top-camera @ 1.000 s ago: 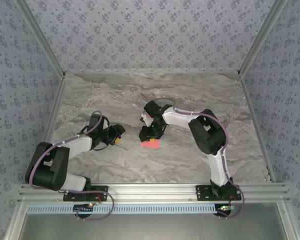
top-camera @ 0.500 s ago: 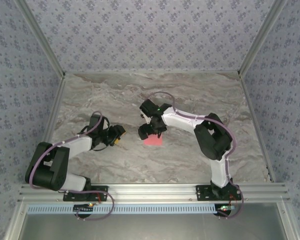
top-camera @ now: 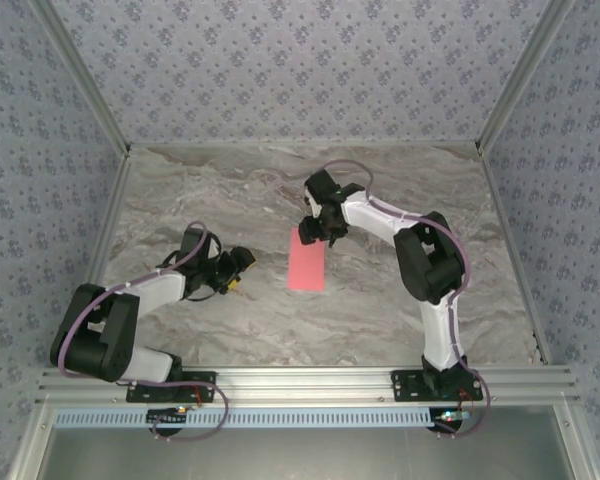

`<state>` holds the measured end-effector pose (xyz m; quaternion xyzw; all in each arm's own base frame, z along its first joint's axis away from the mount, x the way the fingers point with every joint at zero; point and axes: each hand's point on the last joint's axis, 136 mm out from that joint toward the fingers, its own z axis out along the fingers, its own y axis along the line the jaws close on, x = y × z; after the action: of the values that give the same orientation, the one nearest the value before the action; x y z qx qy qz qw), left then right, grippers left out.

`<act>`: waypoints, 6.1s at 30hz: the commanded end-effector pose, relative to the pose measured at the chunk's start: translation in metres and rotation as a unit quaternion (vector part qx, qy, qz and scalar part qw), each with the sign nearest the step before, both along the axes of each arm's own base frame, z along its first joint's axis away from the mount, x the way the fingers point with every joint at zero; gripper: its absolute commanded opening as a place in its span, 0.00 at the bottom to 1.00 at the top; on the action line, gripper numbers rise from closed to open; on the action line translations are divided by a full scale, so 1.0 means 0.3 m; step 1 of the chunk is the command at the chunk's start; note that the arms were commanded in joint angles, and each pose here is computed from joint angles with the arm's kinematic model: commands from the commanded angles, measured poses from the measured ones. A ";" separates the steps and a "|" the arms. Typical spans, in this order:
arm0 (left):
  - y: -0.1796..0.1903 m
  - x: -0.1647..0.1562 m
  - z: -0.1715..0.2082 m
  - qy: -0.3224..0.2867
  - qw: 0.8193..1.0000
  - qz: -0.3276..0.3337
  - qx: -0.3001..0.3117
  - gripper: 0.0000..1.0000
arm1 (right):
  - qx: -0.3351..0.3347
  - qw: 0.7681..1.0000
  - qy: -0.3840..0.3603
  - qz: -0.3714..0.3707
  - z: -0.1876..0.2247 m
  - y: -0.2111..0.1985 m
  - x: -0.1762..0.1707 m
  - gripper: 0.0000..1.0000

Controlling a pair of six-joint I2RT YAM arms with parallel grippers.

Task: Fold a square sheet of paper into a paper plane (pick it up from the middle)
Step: Fold the triangle a second time at the center of the table.

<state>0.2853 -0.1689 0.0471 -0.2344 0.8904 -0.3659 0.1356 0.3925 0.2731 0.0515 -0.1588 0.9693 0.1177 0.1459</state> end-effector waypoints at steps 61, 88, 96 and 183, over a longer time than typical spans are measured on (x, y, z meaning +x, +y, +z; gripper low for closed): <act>-0.397 -0.115 -0.077 0.107 0.981 -0.141 0.074 0.41 | -0.023 0.983 0.144 -0.115 -0.303 -0.164 -0.098 0.39; -0.464 -0.054 -0.024 0.069 0.982 -0.163 0.073 0.41 | -0.027 0.982 0.145 -0.114 -0.306 -0.165 -0.105 0.39; -0.461 -0.042 -0.003 0.060 0.982 -0.163 0.076 0.36 | -0.029 0.983 0.145 -0.112 -0.306 -0.165 -0.109 0.39; -0.468 0.041 0.049 0.022 0.985 -0.171 0.016 0.35 | 0.132 0.974 -0.139 0.120 0.162 -0.018 -0.329 0.68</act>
<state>0.2938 -0.3052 0.0555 -0.0866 0.9302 -0.3526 0.0537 0.2915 0.2544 0.0803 -0.2139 0.9215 0.2370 0.2212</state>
